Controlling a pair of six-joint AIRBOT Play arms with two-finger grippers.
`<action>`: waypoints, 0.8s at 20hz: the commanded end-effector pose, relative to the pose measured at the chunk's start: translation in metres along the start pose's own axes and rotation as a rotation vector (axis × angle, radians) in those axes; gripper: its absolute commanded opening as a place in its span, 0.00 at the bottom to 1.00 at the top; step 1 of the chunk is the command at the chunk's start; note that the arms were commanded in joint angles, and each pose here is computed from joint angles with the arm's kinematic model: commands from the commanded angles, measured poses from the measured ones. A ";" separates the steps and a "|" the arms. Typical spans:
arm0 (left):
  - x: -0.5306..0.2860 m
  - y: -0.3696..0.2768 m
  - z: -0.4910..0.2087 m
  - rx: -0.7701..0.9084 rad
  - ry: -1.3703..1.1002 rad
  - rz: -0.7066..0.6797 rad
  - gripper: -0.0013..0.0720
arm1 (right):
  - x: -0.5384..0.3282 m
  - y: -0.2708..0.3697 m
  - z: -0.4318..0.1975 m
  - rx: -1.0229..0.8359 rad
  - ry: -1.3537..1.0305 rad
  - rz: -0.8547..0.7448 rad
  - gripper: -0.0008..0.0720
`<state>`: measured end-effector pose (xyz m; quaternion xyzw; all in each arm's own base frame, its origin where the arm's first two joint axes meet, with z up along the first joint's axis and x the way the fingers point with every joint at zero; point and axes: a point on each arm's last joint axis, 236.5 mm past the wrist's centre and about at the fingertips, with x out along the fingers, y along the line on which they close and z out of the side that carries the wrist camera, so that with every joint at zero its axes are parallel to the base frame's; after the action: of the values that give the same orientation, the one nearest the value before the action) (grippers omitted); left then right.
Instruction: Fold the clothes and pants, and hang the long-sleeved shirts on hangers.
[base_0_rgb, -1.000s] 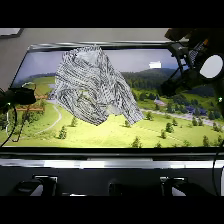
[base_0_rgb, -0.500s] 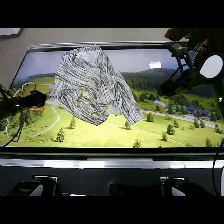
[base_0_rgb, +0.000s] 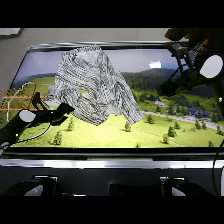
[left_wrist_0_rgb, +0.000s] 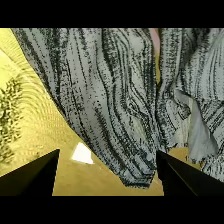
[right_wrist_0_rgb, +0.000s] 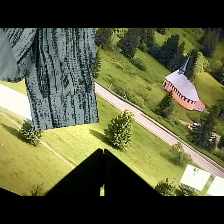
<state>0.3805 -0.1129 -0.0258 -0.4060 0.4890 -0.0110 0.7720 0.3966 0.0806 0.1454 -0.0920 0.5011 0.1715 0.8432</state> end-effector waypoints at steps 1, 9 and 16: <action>0.039 0.014 -0.001 -0.142 0.021 -0.021 0.98 | 0.000 0.001 0.000 0.002 -0.001 0.001 0.07; 0.073 0.005 -0.008 -0.151 0.071 -0.047 0.98 | 0.000 0.000 0.002 0.002 -0.008 0.000 0.08; 0.086 -0.002 -0.020 -0.138 0.121 -0.045 0.06 | 0.000 -0.009 0.007 0.092 -0.032 -0.037 0.38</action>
<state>0.4113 -0.1573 -0.0922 -0.4678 0.5200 -0.0131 0.7145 0.4021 0.0810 0.1483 -0.0800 0.4922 0.1631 0.8513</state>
